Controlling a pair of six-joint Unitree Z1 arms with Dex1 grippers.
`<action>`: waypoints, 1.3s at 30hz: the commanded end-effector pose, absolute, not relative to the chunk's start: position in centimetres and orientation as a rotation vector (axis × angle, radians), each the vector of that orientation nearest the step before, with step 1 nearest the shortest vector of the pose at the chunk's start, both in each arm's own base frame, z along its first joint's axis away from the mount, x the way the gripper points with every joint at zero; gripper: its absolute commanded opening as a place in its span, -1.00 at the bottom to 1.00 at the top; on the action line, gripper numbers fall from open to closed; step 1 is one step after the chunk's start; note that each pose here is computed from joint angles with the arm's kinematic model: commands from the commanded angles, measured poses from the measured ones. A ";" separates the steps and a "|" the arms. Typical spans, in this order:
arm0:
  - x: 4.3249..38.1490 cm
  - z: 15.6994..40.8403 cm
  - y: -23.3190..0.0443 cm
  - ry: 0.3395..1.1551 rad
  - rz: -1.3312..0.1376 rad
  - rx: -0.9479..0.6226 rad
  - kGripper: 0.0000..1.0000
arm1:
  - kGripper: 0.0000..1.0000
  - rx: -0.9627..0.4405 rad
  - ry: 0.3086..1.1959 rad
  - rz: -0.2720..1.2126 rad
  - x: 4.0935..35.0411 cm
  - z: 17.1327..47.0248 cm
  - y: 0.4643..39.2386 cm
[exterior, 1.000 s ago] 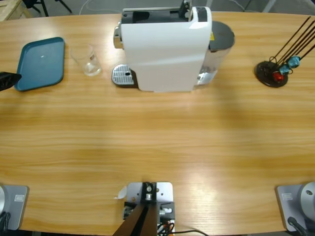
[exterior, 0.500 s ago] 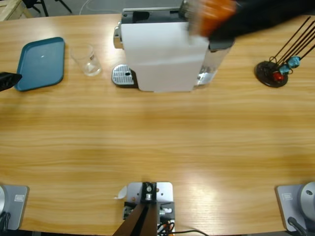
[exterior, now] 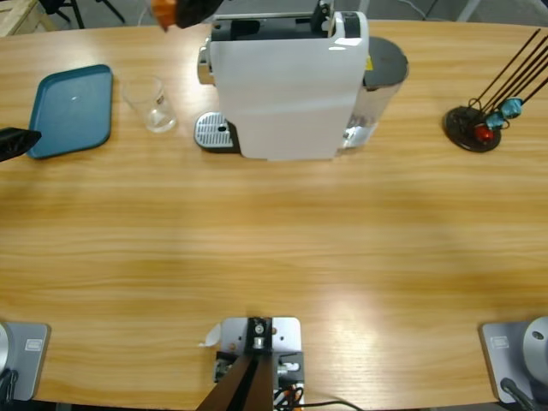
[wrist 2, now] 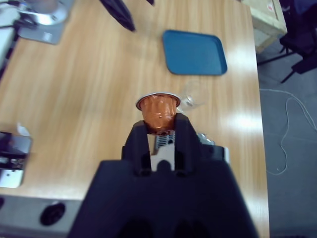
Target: Pour coffee
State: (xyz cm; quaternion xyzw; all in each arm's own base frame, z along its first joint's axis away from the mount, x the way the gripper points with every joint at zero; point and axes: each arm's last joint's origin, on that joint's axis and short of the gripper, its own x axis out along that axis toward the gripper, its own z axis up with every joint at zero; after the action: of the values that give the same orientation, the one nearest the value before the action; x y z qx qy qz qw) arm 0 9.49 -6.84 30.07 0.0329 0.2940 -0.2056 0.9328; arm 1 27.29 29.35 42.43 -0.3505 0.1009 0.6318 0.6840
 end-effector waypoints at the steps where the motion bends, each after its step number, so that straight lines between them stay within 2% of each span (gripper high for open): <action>1: 9.7 28.7 -7.0 0.646 -0.402 0.086 0.88 | -1.00 -0.821 0.315 1.367 31.2 39.4 28.8; 7: 9.7 28.7 -7.0 0.646 -0.402 0.087 0.88 | -1.00 -0.848 0.347 1.361 31.8 38.2 29.1; 13: 9.7 28.7 -7.1 0.647 -0.402 0.087 0.88 | -1.00 -0.906 0.380 1.276 32.6 37.5 29.1; 39: 9.7 28.7 -7.1 0.646 -0.402 0.086 0.88 | -1.00 -0.920 0.433 1.242 34.7 35.4 29.1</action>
State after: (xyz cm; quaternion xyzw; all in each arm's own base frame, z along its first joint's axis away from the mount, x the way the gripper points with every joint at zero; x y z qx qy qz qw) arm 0 9.55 -6.90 30.05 0.0331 0.2944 -0.2054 0.9328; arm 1 32.45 28.69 38.35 -0.4014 0.1614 0.5670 0.7009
